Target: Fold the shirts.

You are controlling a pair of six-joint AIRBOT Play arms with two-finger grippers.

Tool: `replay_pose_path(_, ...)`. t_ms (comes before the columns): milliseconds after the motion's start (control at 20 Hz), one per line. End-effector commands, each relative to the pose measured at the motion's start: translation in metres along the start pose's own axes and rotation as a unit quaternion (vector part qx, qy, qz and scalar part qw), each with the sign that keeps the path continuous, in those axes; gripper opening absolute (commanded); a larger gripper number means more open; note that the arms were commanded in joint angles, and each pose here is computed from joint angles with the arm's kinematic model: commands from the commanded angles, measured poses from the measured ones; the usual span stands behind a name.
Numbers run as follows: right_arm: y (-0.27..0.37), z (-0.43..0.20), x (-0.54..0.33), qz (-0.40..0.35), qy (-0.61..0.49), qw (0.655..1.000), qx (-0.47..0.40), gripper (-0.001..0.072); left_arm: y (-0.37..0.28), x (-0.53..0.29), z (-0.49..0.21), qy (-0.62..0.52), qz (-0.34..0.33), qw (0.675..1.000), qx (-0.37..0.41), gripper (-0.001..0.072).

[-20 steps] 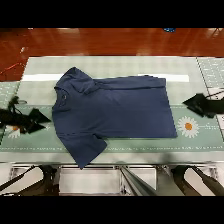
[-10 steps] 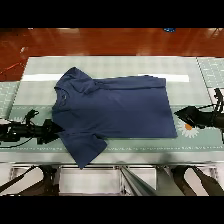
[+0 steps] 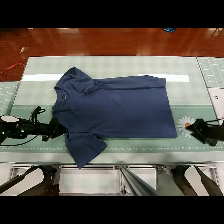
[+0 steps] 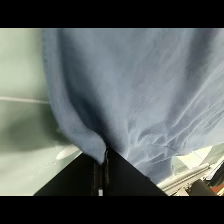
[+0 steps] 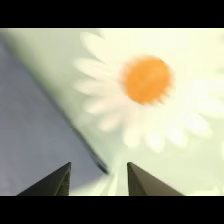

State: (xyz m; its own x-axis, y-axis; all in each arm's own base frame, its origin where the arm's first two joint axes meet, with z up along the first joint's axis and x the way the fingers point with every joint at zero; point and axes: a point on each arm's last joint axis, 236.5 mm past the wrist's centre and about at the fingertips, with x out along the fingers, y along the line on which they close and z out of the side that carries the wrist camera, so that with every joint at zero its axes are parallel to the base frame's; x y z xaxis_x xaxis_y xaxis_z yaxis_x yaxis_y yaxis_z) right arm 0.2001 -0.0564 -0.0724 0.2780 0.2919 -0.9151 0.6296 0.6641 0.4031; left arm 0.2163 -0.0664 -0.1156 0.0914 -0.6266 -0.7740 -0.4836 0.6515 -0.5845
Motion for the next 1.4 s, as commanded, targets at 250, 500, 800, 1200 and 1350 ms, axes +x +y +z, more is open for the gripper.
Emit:
replay_pose_path(250,0.009,-0.048,0.028,0.041,0.073,0.996,0.034,0.0412,0.001,0.000,0.004,-0.008,0.005,1.000,0.003,0.0026)
replay_pose_path(500,0.024,-0.037,0.046,0.090,0.082,0.991,0.058,0.0412,0.001,0.000,0.004,-0.008,0.005,1.000,0.004,0.0026)
replay_pose_path(800,0.059,-0.025,0.072,0.112,0.089,0.990,0.016,0.0243,0.001,0.000,0.005,-0.010,0.005,1.000,0.003,0.0026)
replay_pose_path(1200,0.206,0.067,-0.087,0.200,-0.083,0.948,-0.234,0.0026,-0.175,-0.134,0.073,-0.169,-0.171,0.959,0.149,0.0026)
replay_pose_path(1350,0.277,0.088,-0.231,0.225,-0.255,0.883,-0.323,0.0026,-0.293,-0.267,0.053,-0.310,-0.246,0.869,0.297,0.0026)
